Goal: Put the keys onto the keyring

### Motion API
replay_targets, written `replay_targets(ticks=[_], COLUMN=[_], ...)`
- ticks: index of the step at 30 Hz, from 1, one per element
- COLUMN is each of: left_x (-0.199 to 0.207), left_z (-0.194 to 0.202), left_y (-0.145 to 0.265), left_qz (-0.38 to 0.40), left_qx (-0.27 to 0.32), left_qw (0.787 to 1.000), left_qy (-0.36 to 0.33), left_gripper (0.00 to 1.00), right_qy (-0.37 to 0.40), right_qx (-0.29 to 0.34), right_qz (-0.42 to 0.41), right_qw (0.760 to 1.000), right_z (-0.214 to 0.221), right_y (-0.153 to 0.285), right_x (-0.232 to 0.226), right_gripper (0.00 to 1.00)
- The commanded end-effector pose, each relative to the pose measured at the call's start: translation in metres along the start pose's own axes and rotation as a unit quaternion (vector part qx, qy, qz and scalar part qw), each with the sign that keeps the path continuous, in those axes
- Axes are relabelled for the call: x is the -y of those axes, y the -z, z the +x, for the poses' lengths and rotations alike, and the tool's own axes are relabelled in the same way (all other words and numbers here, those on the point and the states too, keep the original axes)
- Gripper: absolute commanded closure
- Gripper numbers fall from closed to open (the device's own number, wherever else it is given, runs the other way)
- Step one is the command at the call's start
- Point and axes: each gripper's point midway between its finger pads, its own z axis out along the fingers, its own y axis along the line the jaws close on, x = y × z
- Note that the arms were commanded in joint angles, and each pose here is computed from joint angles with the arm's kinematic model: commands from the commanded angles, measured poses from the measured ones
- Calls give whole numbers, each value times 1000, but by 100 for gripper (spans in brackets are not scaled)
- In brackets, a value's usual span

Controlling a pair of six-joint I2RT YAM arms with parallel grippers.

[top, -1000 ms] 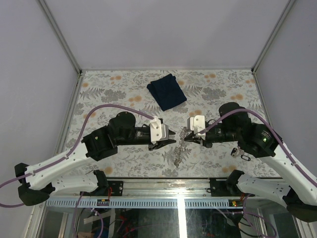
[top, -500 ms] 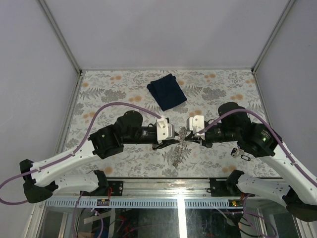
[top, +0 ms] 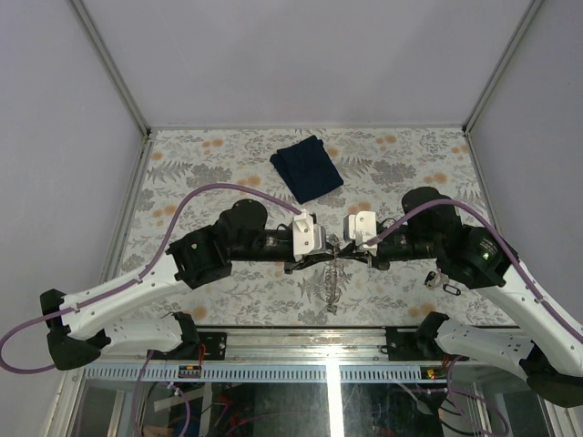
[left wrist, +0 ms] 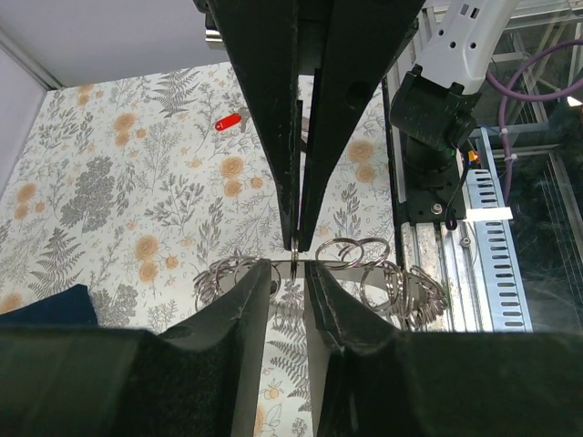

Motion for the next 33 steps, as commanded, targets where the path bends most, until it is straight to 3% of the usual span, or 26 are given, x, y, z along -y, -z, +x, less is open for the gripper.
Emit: replay_targets(ticks=[1,18,23,25,33], left_x=[-5,-3,1,2,23], left_z=[-23,-28,-39,-44,-63], left_y=[-1,1,12,18,43], left_qz=[-4,-2,-11,-19,-2], left_qx=[35,43,85,108,204], left_qw=[999,999,996,994,979], left_qy=[-22,-22,-16,-15,0], left_gripper=[79,100,100,100,100], right_qy=[23,22,36,46,54], right_qx=[47,70,121,149,256], right_qz=[1,-7,2,7,21], right_qw=[999,997,992,988,965], right_z=[-24,-33,-48,-56,-84], right_y=[0,0,6,9,22], right_x=[3,0,-4,-5,-12], right_gripper=[100,99,77,72,73])
